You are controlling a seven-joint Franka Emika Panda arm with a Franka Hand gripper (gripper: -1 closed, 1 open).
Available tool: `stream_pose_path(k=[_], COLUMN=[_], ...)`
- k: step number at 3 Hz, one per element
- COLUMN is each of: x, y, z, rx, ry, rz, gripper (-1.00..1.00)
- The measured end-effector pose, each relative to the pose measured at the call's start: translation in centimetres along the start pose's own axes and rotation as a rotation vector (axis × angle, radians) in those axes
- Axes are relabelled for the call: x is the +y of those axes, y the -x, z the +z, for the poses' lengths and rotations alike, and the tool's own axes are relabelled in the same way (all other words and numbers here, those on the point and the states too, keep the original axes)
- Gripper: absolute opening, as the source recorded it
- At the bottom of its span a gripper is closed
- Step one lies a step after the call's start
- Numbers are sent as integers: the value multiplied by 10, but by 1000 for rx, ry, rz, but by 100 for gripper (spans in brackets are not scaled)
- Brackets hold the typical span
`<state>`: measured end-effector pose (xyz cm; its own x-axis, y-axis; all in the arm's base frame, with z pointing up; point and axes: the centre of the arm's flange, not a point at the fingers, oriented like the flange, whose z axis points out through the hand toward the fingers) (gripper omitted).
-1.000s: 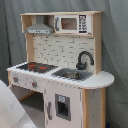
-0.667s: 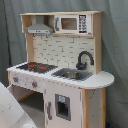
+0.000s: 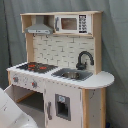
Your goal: Play with the kitchen
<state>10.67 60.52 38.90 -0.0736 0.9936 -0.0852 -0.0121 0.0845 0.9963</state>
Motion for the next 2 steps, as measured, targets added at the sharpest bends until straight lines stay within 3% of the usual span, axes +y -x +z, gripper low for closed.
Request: stream_pose_path(k=[2], x=[8], y=[-47], z=[-16], rx=[63], ry=[26], rz=[115], gripper=[100])
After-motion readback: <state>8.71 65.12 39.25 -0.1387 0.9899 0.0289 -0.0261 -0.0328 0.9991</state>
